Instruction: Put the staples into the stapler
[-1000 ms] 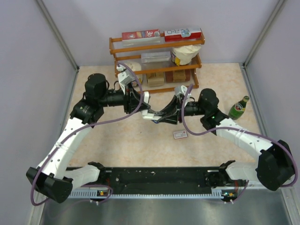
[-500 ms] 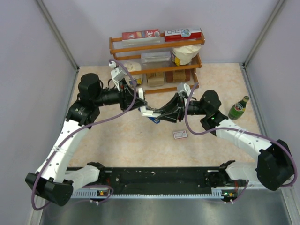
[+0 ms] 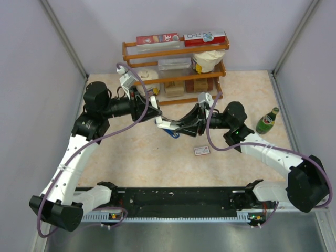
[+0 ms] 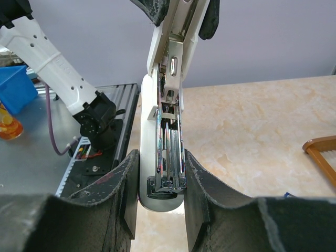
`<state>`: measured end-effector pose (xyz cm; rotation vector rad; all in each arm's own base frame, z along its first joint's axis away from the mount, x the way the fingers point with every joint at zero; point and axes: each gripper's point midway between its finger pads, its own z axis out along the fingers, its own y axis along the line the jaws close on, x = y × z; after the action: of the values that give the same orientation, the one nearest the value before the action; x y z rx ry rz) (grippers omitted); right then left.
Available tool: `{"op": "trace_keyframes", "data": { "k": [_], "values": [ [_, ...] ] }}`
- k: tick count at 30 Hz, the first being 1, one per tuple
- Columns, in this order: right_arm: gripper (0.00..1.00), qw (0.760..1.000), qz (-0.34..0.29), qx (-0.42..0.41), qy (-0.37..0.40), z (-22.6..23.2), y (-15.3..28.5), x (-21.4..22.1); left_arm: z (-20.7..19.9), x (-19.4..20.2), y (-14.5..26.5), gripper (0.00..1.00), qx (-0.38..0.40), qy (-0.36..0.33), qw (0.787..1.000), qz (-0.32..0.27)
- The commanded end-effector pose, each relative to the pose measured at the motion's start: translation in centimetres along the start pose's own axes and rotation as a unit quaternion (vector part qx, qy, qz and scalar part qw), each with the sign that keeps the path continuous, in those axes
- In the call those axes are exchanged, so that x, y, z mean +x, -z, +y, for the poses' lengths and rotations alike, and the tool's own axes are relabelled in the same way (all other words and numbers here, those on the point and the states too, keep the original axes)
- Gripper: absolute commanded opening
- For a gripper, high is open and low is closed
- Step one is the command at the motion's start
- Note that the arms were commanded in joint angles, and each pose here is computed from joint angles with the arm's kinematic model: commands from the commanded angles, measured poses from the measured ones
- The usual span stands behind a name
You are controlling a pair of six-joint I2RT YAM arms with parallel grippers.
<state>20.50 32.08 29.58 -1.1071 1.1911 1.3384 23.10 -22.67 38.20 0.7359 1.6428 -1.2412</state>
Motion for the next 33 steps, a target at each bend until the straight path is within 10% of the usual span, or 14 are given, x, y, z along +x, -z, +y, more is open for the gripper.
{"op": "trace_keyframes", "data": {
  "k": [1,33],
  "values": [
    [0.04,0.995,0.062,-0.026,-0.072,1.6,1.4,4.7,0.3,-8.2,2.9,0.00,-0.074,-0.145,0.977,-0.138],
    [0.65,0.998,0.070,-0.002,0.004,1.0,3.3,1.9,1.2,5.1,1.7,0.00,0.043,-0.210,0.977,-0.001]
  ]
}}
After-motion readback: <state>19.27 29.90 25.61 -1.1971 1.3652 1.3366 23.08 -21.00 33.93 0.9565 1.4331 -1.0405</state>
